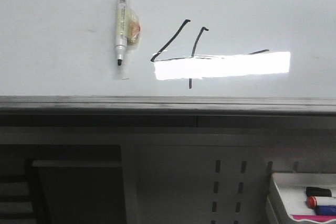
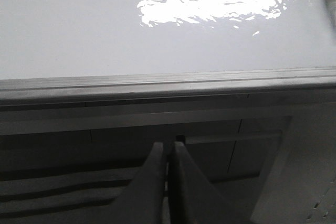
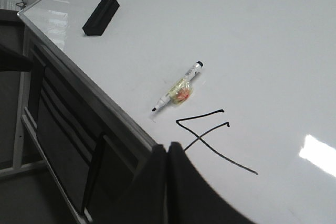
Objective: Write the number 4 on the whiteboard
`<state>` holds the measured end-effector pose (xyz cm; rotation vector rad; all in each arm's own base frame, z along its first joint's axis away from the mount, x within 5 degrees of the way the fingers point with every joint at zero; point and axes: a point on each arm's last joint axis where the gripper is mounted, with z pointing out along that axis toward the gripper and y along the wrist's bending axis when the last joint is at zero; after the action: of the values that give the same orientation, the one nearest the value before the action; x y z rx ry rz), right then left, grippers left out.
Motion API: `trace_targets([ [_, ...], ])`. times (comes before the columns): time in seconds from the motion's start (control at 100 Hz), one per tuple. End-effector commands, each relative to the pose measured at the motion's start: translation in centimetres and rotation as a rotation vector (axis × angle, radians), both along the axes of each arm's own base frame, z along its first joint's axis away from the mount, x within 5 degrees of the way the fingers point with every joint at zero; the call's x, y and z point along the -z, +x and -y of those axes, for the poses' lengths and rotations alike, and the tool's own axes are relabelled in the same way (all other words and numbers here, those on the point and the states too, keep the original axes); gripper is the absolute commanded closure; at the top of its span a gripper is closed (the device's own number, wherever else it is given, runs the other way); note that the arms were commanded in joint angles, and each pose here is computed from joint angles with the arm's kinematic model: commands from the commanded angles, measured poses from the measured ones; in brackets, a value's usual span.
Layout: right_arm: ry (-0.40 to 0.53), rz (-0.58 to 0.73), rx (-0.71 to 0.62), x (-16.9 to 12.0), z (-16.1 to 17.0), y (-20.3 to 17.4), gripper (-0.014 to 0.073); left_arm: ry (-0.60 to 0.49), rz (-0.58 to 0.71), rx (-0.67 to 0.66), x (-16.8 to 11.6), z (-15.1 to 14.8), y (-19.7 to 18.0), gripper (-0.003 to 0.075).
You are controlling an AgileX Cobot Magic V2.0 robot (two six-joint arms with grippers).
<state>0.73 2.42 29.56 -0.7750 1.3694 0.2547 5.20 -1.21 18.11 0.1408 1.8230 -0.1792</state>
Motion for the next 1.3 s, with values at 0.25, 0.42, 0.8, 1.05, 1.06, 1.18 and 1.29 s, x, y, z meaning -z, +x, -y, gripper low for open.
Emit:
trace_targets([
  [0.25, 0.226, 0.015, 0.310, 2.6, 1.0, 3.1, 0.0640, -0.025, 0.030, -0.010, 0.6, 0.0, 0.0, 0.0741],
  [0.42, 0.259, -0.138, 0.497, 7.7, 1.6, 4.6, 0.0640, -0.025, 0.030, -0.010, 0.6, 0.0, 0.0, 0.0741],
  [0.8, 0.179, -0.329, 0.619, 12.1, 2.1, 4.6, 0.0640, -0.025, 0.030, -0.010, 0.6, 0.0, 0.0, 0.0741],
  [1.05, 0.180, -0.326, 0.618, 12.0, 2.1, 4.6, 0.0640, -0.025, 0.030, -0.010, 0.6, 0.0, 0.0, 0.0741],
  [1.06, 0.180, -0.326, 0.618, 12.0, 2.1, 4.6, 0.0640, -0.025, 0.030, -0.010, 0.6, 0.0, 0.0, 0.0741],
  [1.18, 0.180, -0.326, 0.618, 12.0, 2.1, 4.6, 0.0640, -0.025, 0.030, -0.010, 0.6, 0.0, 0.0, 0.0741],
  [1.29, 0.180, -0.326, 0.618, 12.0, 2.1, 4.6, 0.0640, -0.025, 0.030, -0.010, 0.6, 0.0, 0.0, 0.0741],
])
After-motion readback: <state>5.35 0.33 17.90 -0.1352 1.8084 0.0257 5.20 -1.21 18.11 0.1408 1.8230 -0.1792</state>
